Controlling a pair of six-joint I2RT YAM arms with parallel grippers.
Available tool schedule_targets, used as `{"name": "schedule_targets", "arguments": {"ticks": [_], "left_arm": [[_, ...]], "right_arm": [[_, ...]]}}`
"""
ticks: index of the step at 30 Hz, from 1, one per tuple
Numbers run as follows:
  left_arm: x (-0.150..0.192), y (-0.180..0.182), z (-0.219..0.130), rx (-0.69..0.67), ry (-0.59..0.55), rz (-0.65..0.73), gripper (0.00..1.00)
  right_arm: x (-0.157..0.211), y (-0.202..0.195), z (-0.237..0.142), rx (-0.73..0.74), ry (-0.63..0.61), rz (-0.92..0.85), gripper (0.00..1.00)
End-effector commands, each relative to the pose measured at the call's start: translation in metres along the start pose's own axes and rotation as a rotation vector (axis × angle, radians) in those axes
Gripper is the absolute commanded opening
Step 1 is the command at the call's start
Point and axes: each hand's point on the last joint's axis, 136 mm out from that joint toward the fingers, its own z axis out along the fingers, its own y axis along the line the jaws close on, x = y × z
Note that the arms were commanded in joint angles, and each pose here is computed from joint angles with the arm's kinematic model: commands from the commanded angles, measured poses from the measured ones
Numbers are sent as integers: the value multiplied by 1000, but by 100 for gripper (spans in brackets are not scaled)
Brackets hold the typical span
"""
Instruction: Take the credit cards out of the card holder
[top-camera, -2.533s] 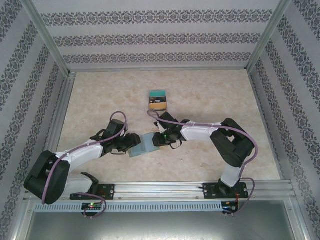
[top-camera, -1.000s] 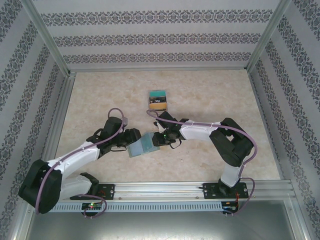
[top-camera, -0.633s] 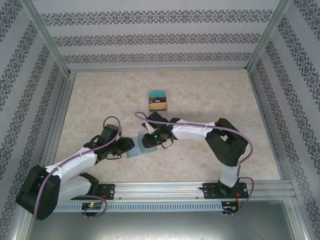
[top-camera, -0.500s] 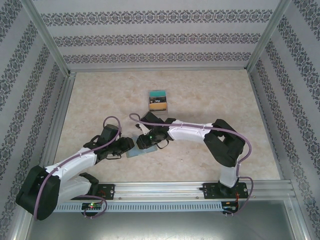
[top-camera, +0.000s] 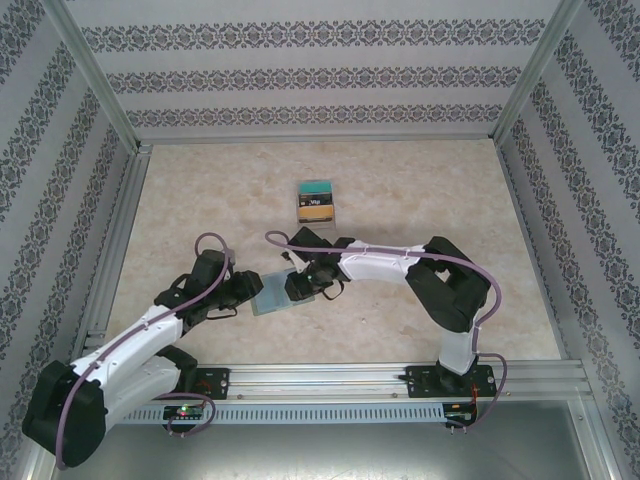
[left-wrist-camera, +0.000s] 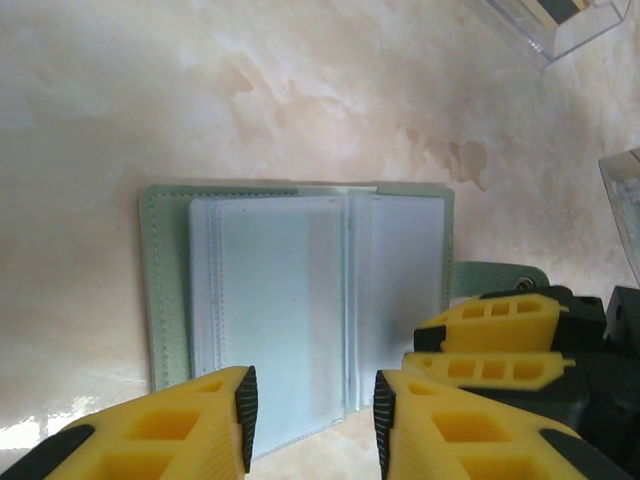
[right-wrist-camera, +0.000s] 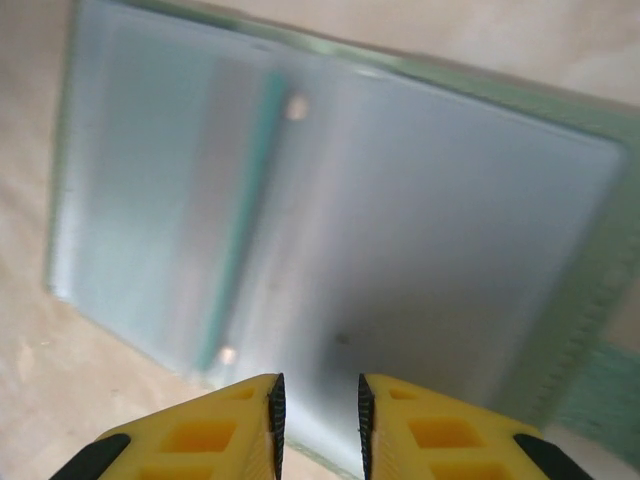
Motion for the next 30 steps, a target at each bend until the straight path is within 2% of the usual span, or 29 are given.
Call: {"name": "schedule_targets", "arguments": {"ticks": [1,8,17,30], "left_arm": [[-1,-10,5,56,22,-7,39],[0,-12,17,63,54,-9,39],[6,6,25,-26,83,-16,38],[13,16,35,-58,128,-22,37]], "right_arm": [[-3,-17,-13,80,-33,19,29],[3,-38,-15,149,-32,49,29],[10,-43,-8,154,-14,63,29],[16,-46,-1,157,5,76,29]]}}
